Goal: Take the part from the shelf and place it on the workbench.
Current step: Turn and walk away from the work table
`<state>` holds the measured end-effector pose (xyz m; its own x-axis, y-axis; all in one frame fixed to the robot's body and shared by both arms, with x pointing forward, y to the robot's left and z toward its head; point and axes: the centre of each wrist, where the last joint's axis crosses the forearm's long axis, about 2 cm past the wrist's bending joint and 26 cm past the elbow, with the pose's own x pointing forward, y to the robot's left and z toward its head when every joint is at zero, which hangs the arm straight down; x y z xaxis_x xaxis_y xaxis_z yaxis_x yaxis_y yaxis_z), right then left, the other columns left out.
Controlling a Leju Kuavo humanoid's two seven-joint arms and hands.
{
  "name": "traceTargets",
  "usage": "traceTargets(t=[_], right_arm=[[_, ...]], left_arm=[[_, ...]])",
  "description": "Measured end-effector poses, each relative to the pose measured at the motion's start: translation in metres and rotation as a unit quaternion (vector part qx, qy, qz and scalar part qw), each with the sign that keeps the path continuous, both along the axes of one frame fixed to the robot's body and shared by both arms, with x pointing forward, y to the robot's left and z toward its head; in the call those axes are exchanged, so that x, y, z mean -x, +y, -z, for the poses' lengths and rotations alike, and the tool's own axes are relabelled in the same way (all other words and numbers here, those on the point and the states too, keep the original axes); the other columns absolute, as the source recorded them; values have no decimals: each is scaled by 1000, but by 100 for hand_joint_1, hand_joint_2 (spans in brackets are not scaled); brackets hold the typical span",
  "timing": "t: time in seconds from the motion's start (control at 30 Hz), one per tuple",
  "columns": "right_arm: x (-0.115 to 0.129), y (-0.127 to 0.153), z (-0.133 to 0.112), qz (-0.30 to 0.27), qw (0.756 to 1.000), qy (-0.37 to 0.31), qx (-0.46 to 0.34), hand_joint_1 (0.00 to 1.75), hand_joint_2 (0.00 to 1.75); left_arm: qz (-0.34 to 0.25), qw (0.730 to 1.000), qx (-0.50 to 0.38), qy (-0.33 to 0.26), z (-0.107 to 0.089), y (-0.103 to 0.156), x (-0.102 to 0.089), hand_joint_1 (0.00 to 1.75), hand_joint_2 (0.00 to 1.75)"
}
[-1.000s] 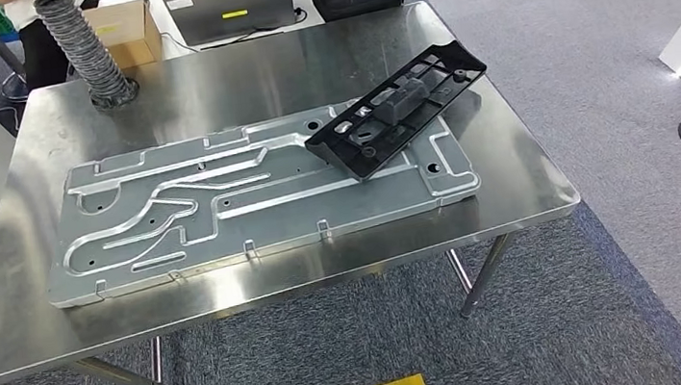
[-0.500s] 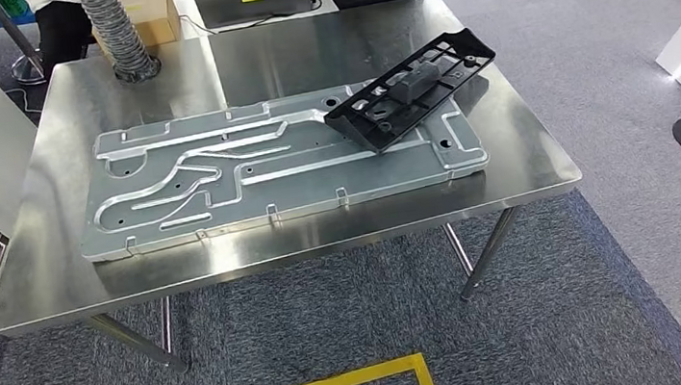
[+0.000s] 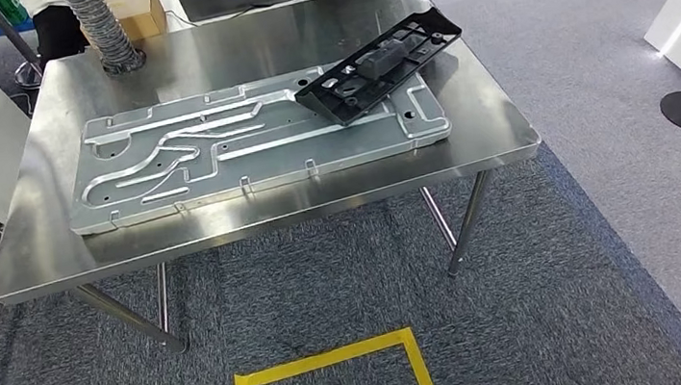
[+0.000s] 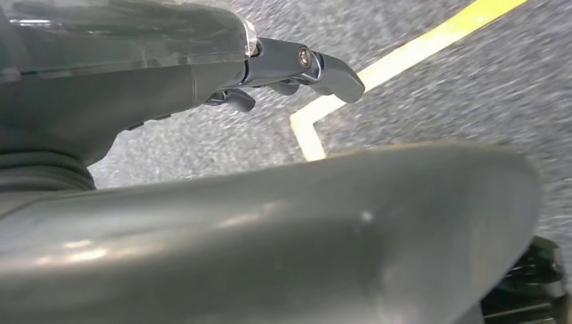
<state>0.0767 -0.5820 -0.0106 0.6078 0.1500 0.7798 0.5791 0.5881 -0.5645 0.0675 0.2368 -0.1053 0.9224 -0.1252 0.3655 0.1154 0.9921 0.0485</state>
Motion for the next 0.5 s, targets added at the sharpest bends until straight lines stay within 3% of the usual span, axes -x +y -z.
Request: traceTargets(t=[0.13,0.27,0.5], right_arm=[[19,55,40,62,991,54,-110,0,0],[28,105,65,87,972,98,-194,0,0],[30,142,79,85,958,117,-247,0,0]], left_arm=[[9,1000,-5,-1,-1,2,-6,0,0],[15,1000,-7,-5,-1,4,-11,0,0],[21,1000,-10,-5,-1,6,-11,0,0]])
